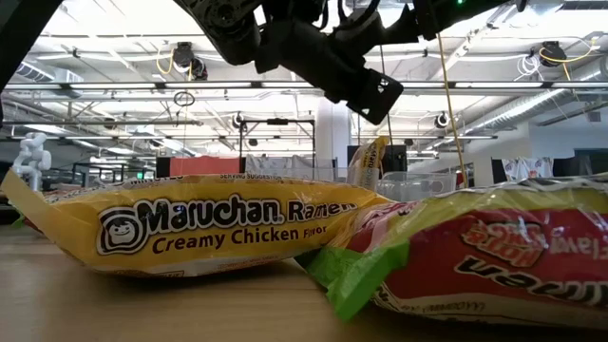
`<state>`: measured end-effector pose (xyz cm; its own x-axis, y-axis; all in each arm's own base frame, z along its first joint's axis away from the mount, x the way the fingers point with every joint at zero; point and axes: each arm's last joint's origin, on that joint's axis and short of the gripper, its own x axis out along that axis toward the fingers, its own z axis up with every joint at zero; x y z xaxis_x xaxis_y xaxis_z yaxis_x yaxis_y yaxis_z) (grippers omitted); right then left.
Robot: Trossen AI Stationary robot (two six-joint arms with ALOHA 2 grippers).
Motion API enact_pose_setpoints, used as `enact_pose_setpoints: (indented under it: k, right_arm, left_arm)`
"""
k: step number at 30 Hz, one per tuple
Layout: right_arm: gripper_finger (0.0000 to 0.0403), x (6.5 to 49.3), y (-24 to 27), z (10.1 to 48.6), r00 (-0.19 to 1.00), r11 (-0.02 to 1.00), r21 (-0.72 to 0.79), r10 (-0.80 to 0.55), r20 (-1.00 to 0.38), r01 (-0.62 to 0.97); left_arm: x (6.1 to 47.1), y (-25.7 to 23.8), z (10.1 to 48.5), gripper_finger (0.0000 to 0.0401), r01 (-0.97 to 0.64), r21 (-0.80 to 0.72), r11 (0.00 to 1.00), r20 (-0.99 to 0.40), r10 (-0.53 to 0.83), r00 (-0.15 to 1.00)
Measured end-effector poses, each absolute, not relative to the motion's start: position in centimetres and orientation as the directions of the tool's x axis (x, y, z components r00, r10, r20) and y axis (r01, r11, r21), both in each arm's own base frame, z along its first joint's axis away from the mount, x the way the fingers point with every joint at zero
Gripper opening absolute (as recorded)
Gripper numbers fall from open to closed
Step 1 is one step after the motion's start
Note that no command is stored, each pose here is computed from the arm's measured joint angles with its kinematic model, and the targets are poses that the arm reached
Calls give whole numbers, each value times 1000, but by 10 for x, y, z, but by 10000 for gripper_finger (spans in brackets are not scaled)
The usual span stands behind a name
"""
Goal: Sort Maruchan noodles
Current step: Put the black noodle pack into the right transparent bin
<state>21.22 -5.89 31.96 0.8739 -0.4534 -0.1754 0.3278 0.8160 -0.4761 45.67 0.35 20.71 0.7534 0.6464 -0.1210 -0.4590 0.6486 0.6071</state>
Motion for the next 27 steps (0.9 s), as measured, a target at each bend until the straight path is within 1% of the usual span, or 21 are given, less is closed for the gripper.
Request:
enact_pose_setpoints:
  k: [5, 7, 10, 12, 16, 20, 27]
  right_arm:
    - [105, 205, -57, 323, 873, 807, -498, -454, -177, 319]
    - [105, 198, -55, 325, 872, 808, -498, -454, -182, 316]
    - [105, 185, -52, 329, 870, 815, -483, -455, -191, 320]
    - [105, 175, -50, 328, 861, 824, -473, -456, -224, 312]
    - [105, 156, -45, 326, 843, 844, -448, -451, -293, 296]
    - [105, 143, -42, 321, 819, 861, -426, -445, -362, 279]
    - [105, 132, -39, 300, 717, 910, -344, -399, -572, 231]
  left_arm:
    - [452, 3, 215, 53, -521, 609, 597, -110, 715, 691]
    - [447, 3, 226, 53, -548, 611, 572, -102, 743, 661]
    - [437, 1, 248, 53, -567, 594, 570, -99, 752, 652]
    - [429, 0, 264, 53, -571, 580, 582, -107, 749, 654]
    - [406, -3, 288, 53, -530, 598, 602, -176, 743, 646]
    - [381, -4, 305, 53, -519, 573, 634, -253, 740, 623]
    - [341, -10, 325, 53, -513, 532, 673, -355, 728, 587]
